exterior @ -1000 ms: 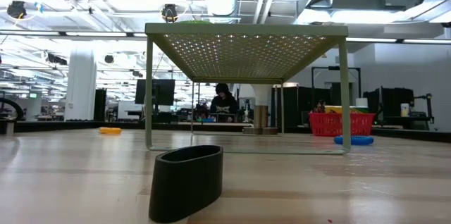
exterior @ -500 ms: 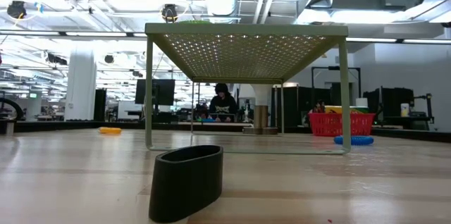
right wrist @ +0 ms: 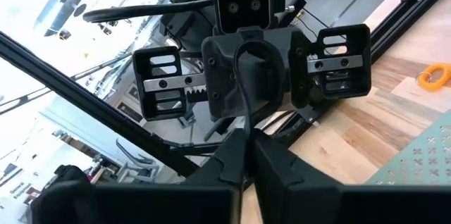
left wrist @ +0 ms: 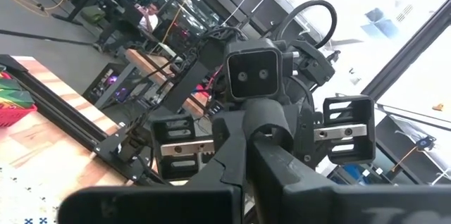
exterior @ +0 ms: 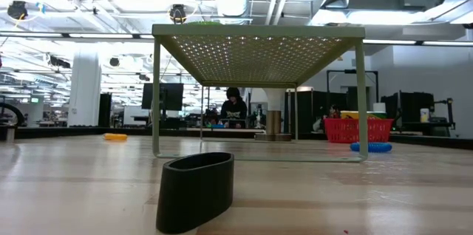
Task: Pick & Place Office Desk Supplies
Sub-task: Put the black rubberband into the black bin
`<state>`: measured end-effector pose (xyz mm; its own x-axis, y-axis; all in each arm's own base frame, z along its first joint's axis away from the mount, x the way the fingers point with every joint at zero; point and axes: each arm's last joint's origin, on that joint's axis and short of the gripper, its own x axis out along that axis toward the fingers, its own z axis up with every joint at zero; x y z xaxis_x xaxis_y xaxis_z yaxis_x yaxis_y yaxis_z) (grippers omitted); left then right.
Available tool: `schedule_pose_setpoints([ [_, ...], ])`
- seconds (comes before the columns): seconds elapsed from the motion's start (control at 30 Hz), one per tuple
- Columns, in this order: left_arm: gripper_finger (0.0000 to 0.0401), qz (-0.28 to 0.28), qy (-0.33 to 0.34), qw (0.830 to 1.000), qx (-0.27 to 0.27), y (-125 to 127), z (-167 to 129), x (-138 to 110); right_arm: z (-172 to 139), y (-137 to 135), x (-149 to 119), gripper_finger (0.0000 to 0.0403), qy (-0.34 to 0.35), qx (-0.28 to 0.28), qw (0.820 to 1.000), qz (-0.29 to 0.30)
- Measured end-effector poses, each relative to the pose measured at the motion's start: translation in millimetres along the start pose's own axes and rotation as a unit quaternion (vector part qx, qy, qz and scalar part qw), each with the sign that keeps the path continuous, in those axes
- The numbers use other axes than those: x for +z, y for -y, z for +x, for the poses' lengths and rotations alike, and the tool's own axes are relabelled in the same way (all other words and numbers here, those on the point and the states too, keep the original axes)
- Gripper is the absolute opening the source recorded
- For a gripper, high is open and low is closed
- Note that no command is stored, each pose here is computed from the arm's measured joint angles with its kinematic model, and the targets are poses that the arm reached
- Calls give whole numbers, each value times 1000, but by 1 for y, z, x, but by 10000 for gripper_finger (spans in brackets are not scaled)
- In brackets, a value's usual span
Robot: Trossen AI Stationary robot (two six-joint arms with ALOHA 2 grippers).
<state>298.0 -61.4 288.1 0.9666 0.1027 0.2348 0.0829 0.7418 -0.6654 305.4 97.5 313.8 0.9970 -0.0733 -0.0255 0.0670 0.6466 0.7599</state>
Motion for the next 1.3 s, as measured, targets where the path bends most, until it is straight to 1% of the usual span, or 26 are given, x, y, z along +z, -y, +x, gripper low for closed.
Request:
schedule_pose_setpoints([
  [0.17,7,0,0,1000,0,0,0,0,-1,-1,-1,6,7,-5,1000,-2],
  [0.3,26,-24,-11,1000,-11,2,-1,-2,-4,-4,-5,4,27,-23,999,-7],
  [0.37,38,-30,-33,999,-22,4,-2,-6,-6,-6,-7,3,38,-32,999,-11],
  [0.53,72,-20,-99,995,-10,6,-7,-21,-9,-9,-10,2,60,-51,997,-12],
  [0.73,95,3,-191,981,16,12,-21,-42,-9,-6,-10,1,70,-70,995,-17],
  [0.87,100,25,-246,968,32,20,-37,-45,-10,0,-15,1,48,-94,994,-12],
  [1.0,102,39,-289,956,27,35,-59,-37,-17,1,-31,0,7,-120,993,4],
  [1.07,102,45,-312,949,20,43,-73,-32,-26,-1,-43,0,-25,-134,991,13],
  [1.2,102,57,-352,934,8,57,-102,-20,-51,-8,-71,0,-88,-157,982,52],
  [1.3,102,60,-365,929,19,62,-121,-13,-75,-21,-90,0,-126,-155,975,101],
])
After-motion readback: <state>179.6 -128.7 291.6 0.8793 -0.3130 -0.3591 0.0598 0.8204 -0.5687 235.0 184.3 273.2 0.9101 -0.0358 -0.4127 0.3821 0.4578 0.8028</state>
